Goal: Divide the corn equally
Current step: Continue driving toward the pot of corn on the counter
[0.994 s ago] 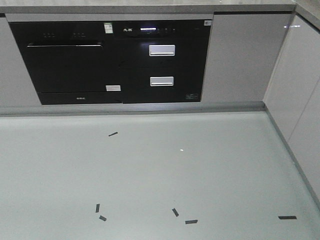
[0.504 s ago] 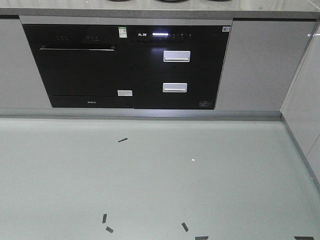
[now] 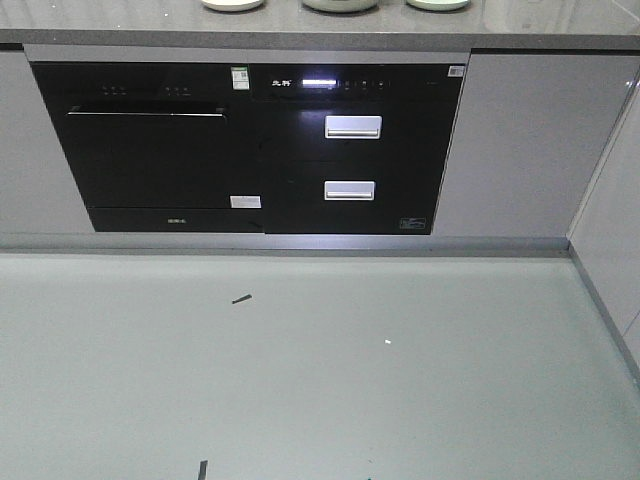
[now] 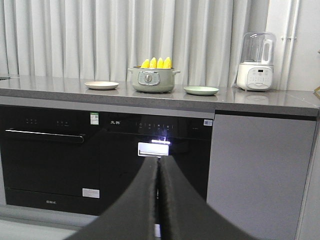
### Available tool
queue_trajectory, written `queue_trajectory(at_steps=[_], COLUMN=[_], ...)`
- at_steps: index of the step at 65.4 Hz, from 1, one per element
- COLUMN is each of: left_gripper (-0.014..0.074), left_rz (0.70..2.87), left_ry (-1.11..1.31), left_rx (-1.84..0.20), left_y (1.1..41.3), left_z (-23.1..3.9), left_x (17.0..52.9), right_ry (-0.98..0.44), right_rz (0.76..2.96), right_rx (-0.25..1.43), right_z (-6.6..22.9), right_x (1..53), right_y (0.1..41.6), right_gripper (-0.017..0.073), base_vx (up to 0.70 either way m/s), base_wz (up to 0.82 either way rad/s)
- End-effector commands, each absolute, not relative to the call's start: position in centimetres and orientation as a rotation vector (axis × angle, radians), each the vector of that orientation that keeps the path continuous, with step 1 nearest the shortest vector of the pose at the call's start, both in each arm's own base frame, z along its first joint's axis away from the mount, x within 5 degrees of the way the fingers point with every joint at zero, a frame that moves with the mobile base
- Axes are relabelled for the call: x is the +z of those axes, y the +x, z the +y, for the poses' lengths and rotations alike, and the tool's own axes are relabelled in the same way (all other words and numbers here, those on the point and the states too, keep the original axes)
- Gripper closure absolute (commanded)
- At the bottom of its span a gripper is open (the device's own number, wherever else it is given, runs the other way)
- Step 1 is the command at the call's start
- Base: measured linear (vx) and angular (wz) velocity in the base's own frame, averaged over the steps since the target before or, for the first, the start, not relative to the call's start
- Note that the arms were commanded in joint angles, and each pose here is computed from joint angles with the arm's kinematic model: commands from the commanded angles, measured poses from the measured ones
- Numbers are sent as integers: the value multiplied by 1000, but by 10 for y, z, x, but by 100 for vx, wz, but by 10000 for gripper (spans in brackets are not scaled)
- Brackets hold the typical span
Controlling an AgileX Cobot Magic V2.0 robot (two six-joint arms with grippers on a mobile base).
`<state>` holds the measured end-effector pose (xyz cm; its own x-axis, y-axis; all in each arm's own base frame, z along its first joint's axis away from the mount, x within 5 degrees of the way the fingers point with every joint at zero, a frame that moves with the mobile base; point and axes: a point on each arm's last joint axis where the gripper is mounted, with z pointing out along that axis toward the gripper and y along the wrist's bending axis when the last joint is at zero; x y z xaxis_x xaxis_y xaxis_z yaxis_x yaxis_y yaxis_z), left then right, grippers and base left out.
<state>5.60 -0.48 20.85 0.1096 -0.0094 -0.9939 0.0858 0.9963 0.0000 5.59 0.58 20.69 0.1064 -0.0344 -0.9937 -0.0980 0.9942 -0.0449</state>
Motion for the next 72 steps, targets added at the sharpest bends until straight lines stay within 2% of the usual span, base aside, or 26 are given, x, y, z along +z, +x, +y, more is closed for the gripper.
queue_trajectory(at_steps=[1,72], left_gripper=[600,600], left_rz=[1382,1382], left_ry=[59,59], left_rx=[-71,-71], left_y=[54,54], left_z=[-5,-5], left_x=[211,211], right_ry=[-108,-108], right_rz=[1392,1392], right_rx=[38,38], right_z=[6,6], right_x=[212,212], right_y=[55,55], right_gripper=[570,570], base_vx=[18,16], base_wz=[-2,-4])
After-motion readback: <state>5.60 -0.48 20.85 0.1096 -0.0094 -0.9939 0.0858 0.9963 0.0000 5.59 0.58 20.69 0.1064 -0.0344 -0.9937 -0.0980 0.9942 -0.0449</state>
